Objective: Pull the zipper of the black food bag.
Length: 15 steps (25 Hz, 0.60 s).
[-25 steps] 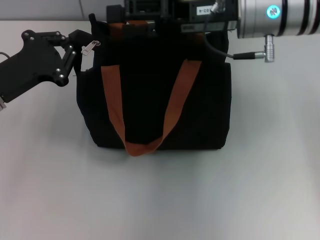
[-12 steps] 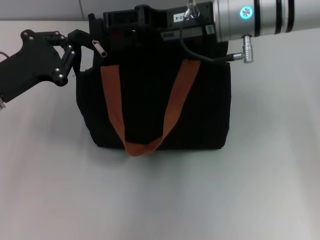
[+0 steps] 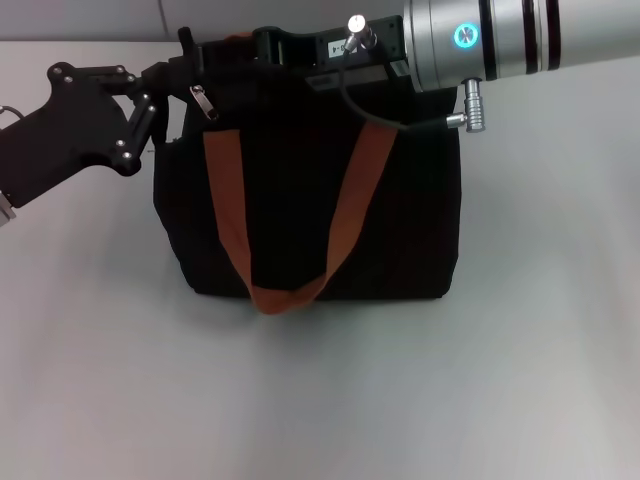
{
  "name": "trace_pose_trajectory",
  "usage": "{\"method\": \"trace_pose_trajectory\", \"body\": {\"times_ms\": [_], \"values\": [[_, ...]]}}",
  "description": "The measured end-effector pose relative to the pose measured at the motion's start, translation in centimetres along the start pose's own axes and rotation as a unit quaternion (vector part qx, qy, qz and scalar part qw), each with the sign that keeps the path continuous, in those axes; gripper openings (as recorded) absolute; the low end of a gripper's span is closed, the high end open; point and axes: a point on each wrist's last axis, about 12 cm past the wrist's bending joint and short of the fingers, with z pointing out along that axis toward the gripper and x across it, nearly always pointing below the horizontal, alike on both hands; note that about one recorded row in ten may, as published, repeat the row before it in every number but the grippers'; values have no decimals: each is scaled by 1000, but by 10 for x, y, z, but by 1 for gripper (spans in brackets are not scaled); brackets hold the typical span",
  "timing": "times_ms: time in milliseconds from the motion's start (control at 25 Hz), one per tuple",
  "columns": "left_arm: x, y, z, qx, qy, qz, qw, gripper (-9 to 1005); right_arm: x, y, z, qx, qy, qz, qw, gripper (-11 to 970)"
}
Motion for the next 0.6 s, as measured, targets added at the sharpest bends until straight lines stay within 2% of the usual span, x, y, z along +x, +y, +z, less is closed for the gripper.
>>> {"method": "trace_pose_trajectory", "body": {"times_ms": [600], "values": [[-5, 4, 13, 10, -7, -2, 1000, 27, 0, 5, 6, -1, 11, -22, 1000, 814]]}}
